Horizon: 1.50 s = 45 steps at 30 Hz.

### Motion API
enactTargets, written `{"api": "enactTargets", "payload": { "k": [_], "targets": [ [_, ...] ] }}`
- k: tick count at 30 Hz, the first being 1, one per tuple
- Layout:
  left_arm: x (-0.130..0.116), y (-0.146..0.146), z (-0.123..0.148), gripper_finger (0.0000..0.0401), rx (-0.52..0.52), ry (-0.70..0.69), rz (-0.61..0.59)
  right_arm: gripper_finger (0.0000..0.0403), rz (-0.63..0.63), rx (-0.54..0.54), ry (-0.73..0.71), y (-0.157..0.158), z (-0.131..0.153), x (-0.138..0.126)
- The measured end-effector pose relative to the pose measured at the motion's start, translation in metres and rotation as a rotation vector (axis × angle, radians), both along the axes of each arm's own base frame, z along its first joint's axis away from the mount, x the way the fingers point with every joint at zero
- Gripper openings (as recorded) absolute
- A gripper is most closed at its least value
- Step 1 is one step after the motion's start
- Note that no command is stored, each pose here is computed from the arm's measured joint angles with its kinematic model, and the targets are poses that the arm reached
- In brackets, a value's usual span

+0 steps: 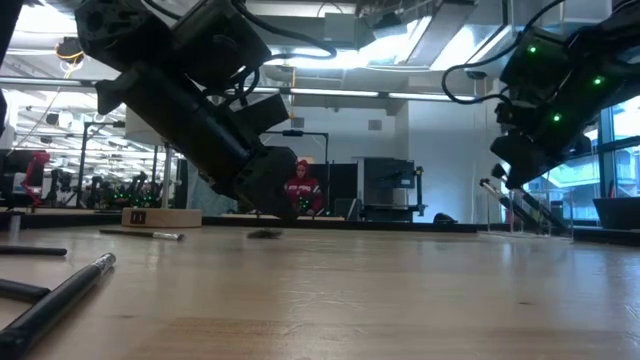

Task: Sort items
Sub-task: Put the powder brush into the bottom section of the transparent organizer

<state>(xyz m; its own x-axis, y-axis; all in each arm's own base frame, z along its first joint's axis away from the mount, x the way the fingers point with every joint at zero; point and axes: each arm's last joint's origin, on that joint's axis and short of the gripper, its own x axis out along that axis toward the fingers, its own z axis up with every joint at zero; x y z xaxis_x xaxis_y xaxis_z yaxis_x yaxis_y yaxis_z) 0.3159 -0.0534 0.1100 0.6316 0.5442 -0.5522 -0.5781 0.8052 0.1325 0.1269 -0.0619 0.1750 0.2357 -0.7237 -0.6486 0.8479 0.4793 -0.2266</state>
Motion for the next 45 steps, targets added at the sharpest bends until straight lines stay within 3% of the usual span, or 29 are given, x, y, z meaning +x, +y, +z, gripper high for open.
{"api": "enactTargets", "payload": {
  "k": [7,13,21,27,33,45],
  "targets": [
    [0.0,0.0,0.0,0.0143,-0.005,-0.005,0.005,0.0136,0.003,0.005,-0.008,0.0,0.002,0.001],
    [0.0,0.0,0.0,0.0143,-0.006,-0.007,0.009,0.0173,0.078,0.039,-0.12,0.0,0.033,0.012],
    [0.0,0.0,0.0,0.0143,-0.003,-0.006,0.008,0.0146,0.386,0.107,-0.232,0.024,0.083,0.029],
    [0.0,0.0,0.0,0.0143,-0.003,-0.006,0.008,0.0117,0.419,0.151,-0.302,0.041,0.099,0.032],
    [0.0,0.0,0.0,0.0143,-0.003,-0.006,0.008,0.011,0.455,0.208,-0.317,0.054,0.098,0.032],
    [0.0,0.001,0.001,0.0143,0.004,-0.013,0.015,0.0109,0.184,0.364,-0.002,0.051,0.073,-0.003]
  ]
}}
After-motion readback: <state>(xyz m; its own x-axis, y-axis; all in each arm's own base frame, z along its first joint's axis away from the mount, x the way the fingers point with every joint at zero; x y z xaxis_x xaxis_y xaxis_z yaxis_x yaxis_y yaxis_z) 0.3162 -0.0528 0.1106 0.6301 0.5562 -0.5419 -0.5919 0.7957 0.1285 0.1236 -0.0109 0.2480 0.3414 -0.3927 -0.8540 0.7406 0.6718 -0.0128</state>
